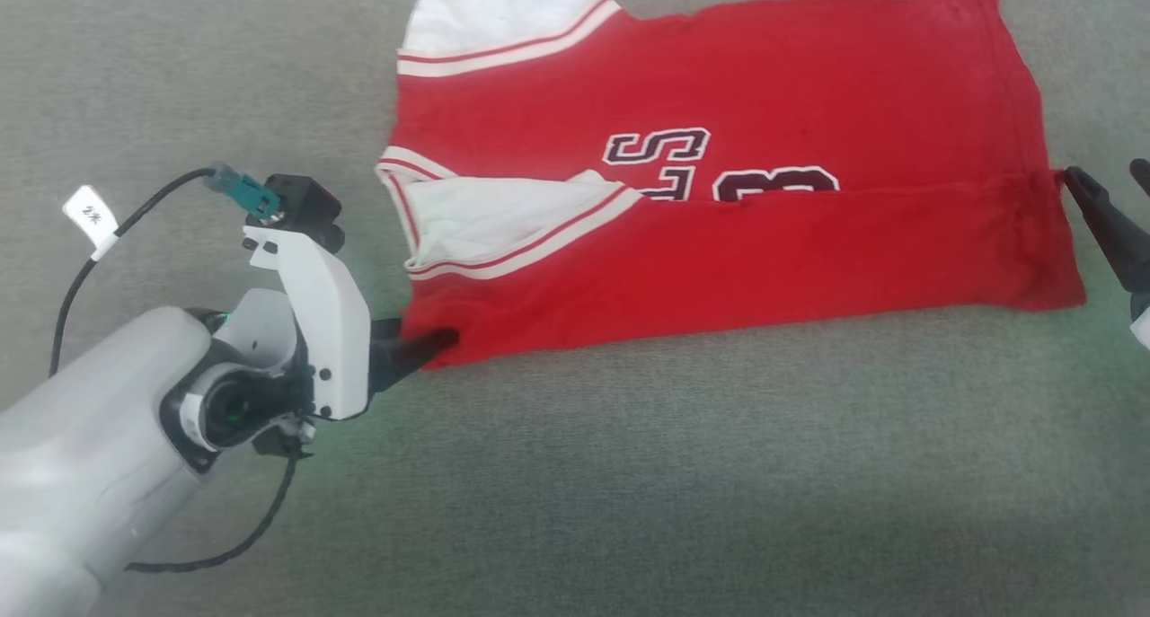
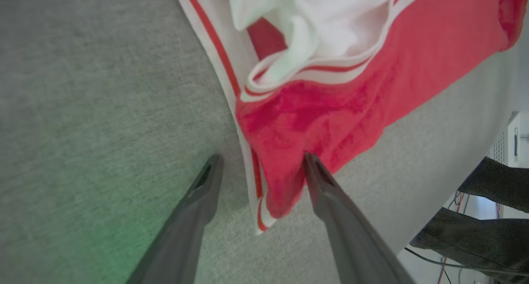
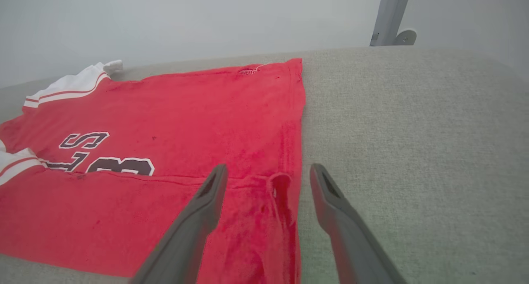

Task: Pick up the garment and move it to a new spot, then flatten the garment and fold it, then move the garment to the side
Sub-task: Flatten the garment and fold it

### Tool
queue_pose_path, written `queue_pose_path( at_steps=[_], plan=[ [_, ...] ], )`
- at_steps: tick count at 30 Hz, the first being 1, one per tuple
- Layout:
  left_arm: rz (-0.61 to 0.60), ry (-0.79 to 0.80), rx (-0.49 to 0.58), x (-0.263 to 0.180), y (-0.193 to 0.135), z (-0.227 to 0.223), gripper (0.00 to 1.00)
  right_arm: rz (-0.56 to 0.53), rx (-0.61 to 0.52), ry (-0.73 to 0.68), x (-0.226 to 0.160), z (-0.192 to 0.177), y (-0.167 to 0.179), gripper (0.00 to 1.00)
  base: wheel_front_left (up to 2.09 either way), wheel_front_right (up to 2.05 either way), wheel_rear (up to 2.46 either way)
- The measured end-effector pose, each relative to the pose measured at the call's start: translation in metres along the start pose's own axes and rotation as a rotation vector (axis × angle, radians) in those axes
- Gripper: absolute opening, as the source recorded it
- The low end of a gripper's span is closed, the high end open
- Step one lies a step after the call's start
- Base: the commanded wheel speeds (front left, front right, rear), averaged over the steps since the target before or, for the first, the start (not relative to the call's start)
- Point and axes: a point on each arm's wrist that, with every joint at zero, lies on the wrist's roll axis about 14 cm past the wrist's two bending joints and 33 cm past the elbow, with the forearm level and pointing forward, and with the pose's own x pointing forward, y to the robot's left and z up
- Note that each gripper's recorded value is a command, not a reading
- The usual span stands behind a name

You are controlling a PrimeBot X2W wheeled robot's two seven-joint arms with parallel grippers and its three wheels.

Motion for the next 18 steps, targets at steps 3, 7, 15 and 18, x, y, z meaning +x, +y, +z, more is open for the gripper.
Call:
queue_pose_path(
  at_steps=[3,7,15,18],
  plan=[
    [-0.012,0.067,-0.006,0.013,0.003,-0.008,1.0,-0.023,0.003,0.01,-0.004,-0.004,-0.009,1.0,0.0,0.0,0.0],
    [-0.056,0.088,-0.04,0.024,0.002,-0.009,0.0,-0.05,-0.005,0.041,-0.008,-0.01,-0.021,1.0,0.0,0.0,0.0],
    [-0.096,0.068,-0.048,0.028,-0.005,-0.009,0.0,0.01,-0.097,0.333,-0.011,-0.046,-0.011,1.0,0.0,0.0,0.0],
    [-0.103,0.058,-0.044,0.029,-0.006,-0.009,0.0,0.037,-0.121,0.456,-0.011,-0.06,-0.005,1.0,0.0,0.0,0.0]
  ],
)
